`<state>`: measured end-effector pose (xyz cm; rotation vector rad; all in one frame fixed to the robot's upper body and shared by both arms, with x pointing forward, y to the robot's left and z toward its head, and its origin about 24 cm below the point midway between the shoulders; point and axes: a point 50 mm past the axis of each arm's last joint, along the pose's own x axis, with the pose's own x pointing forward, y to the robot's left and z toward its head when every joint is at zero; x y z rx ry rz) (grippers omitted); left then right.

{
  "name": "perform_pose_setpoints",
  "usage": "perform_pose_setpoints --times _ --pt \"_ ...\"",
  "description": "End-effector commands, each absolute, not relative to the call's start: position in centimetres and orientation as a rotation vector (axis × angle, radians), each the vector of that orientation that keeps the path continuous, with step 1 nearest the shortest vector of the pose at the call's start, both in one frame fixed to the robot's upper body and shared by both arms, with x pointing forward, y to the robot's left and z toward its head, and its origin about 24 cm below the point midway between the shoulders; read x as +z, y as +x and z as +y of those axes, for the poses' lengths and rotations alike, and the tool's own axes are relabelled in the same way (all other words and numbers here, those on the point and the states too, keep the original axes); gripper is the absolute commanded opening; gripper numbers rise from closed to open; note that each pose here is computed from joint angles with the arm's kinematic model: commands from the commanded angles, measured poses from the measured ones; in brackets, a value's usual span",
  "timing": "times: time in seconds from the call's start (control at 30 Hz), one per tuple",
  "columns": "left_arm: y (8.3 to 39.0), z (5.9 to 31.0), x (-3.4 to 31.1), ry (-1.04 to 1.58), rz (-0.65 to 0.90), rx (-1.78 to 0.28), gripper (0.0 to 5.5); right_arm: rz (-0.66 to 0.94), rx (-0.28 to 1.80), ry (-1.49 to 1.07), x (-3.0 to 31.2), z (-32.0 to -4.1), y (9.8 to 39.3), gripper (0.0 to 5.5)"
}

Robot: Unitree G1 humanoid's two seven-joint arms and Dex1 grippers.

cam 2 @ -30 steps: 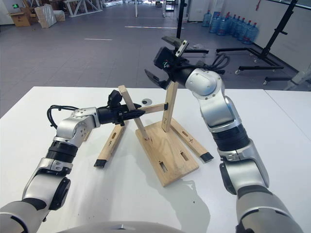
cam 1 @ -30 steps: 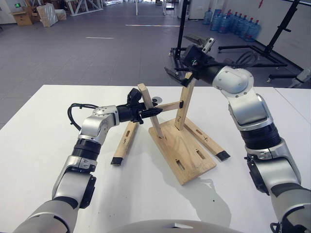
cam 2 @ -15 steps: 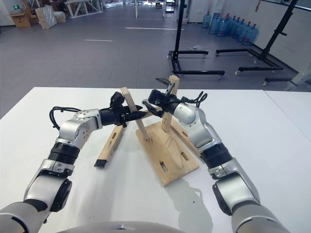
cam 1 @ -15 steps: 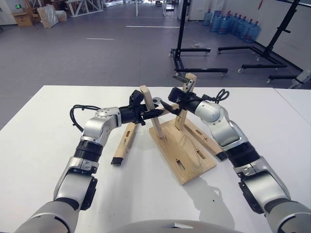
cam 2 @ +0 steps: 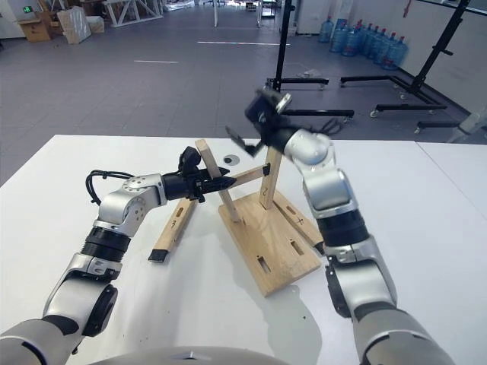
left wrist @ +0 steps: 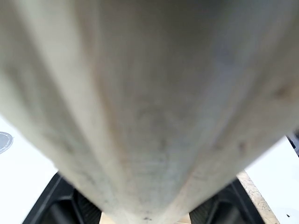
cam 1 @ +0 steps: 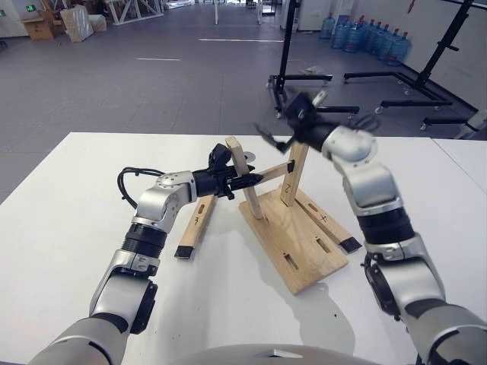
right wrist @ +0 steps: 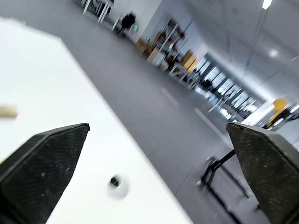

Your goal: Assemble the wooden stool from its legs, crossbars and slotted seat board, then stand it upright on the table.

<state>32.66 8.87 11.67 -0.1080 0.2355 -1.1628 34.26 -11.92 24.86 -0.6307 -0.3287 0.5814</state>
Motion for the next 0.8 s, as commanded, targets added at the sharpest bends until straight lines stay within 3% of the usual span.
perform_pose_setpoints --times 0.03,0.2,0.37,0.47,0.67,0.73,0.8 --pt "32.0 8.8 9.6 -0.118 0.350 -1.166 2.02 -0.447 0.513 -0.748 28.6 -11.9 33.9 5.40" --pt "32.0 8.9 10.0 -0.099 0.350 -1.165 2.02 -0.441 0.542 -1.007 26.7 -11.7 33.6 5.40" --pt "32.2 9.3 10.1 -0.083 0.353 -1.156 2.02 -0.385 0.571 -1.080 24.5 -12.5 33.7 5.40" --pt "32.2 9.4 10.0 -0.080 0.354 -1.154 2.02 -0.276 0.628 -1.062 20.6 -13.2 33.7 5.40" --pt "31.4 8.6 9.0 -0.049 0.384 -1.183 2.02 0.103 0.865 -1.108 7.0 -13.9 31.0 5.40" --pt "31.2 8.4 8.6 -0.038 0.398 -1.188 2.02 0.101 0.883 -1.097 6.9 -13.9 30.7 5.40" --pt "31.0 8.3 8.3 -0.029 0.405 -1.186 2.02 0.018 0.846 -1.055 9.4 -13.3 31.5 5.40"
